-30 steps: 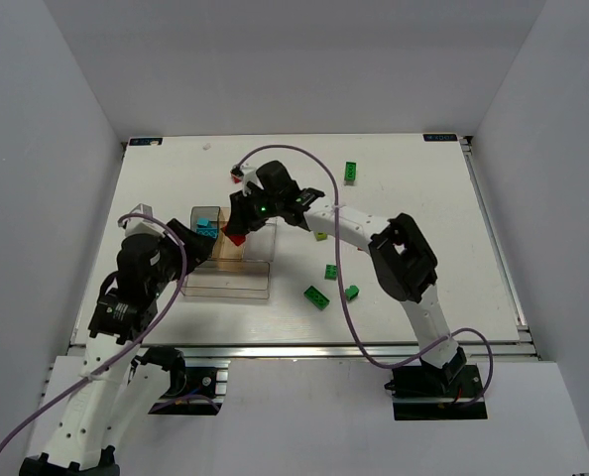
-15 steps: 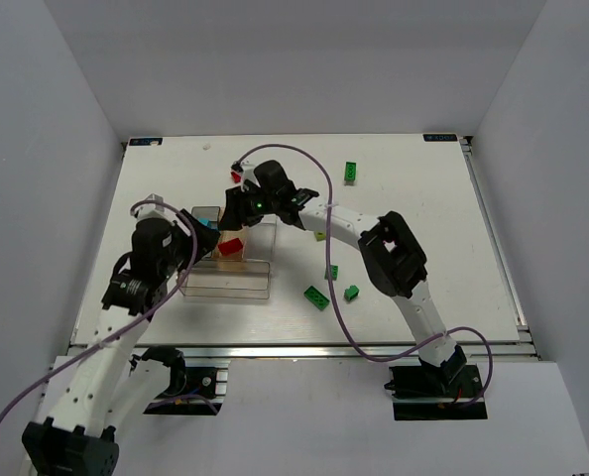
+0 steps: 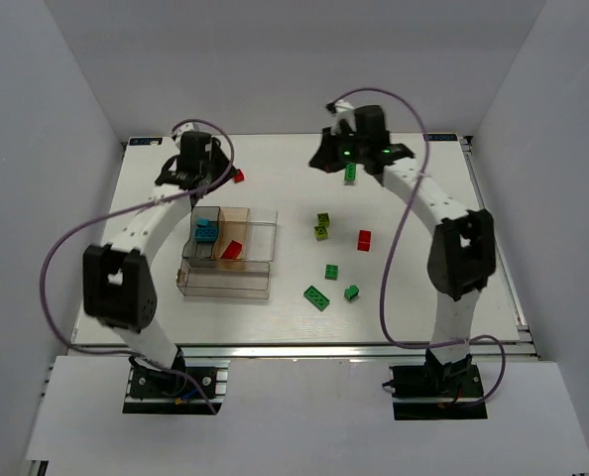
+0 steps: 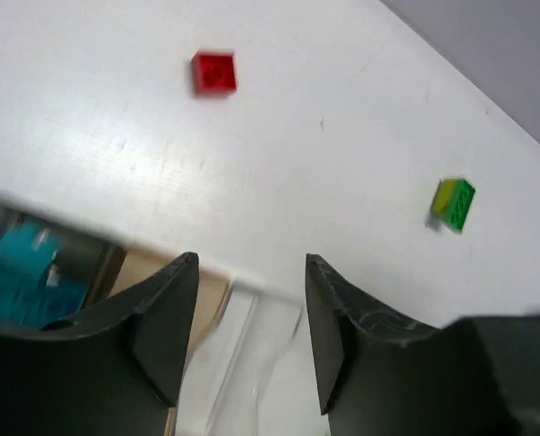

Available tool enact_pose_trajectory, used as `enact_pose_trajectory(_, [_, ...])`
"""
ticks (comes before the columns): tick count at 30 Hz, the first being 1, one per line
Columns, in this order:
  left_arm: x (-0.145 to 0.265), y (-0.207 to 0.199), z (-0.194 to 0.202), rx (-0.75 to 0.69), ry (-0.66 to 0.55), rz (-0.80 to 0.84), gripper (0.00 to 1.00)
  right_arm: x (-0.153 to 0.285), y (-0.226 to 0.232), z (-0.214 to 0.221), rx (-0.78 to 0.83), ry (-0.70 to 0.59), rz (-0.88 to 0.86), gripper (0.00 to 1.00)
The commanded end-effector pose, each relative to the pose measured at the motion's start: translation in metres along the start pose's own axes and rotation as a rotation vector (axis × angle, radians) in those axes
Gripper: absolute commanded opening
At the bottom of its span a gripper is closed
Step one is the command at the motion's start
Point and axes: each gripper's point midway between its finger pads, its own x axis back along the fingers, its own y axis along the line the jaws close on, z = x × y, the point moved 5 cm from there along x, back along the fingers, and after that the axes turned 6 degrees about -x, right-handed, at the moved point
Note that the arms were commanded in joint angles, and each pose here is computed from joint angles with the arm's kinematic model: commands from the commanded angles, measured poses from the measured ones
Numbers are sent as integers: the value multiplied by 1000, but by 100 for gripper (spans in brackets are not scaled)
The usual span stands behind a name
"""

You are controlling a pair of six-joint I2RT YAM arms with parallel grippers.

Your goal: Sort the legos into containers by color

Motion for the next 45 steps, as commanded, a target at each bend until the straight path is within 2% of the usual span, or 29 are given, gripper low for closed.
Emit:
enact_pose_trajectory(1, [-39,-11,-24,-25,1,-69,71,70,-29,27,106,106,48,6])
enact_pose_trajectory(2, [-58,2,-2,-44,72,-117,73,79,-19,12,141,55,34,11])
enact_pose_trajectory(3, [-65,-12,-27,-42,23,-120,74,87,-32,40,120,93,49,17])
enact_pose_trajectory(4, [-95,2,-5,-69,100,-191,76,96,-34,46,125,83,50,23])
enact_pose_trajectory(5, [-106,2,-7,-82,100,-214,78,113,-25,43,160,43,49,35])
enact_pose_trajectory(6, [-109,-7,-26,-92,62,-223,79,117,-32,62,155,53,60,41])
enact_pose_trajectory(7, [-135,4,-10,-116,103,-267,79,124,-32,66,157,45,64,58])
enact_pose_trajectory(10, [-156,-3,-23,-145,74,-278,80,142,-32,78,157,33,85,77])
enact_pose_trajectory(11, [-171,4,-11,-155,96,-300,80,148,-31,79,161,29,85,78])
enact_pose_trajectory(19, [-199,2,7,-161,102,-265,79,165,-43,95,116,28,103,75])
enact_pose_trajectory(28, [-212,11,23,-174,134,-278,68,168,-51,97,71,20,109,72])
enact_pose_trajectory(35, [-214,9,28,-173,148,-256,38,174,-55,102,70,38,122,70])
enact_pose_trajectory(38, [-205,-3,10,-181,105,-204,28,176,-53,106,84,53,120,68])
enact_pose_trajectory(39, [-201,-11,0,-186,72,-170,22,176,-54,106,89,54,131,67])
enact_pose_trajectory(42, [-170,-35,-36,-215,-16,-77,9,178,-60,112,89,63,173,54])
enact_pose_trajectory(44, [-149,-42,-45,-227,-22,-28,6,178,-64,116,67,72,209,47])
enact_pose_trajectory(45, [-118,-56,-67,-222,-73,18,5,179,-68,118,57,78,235,44])
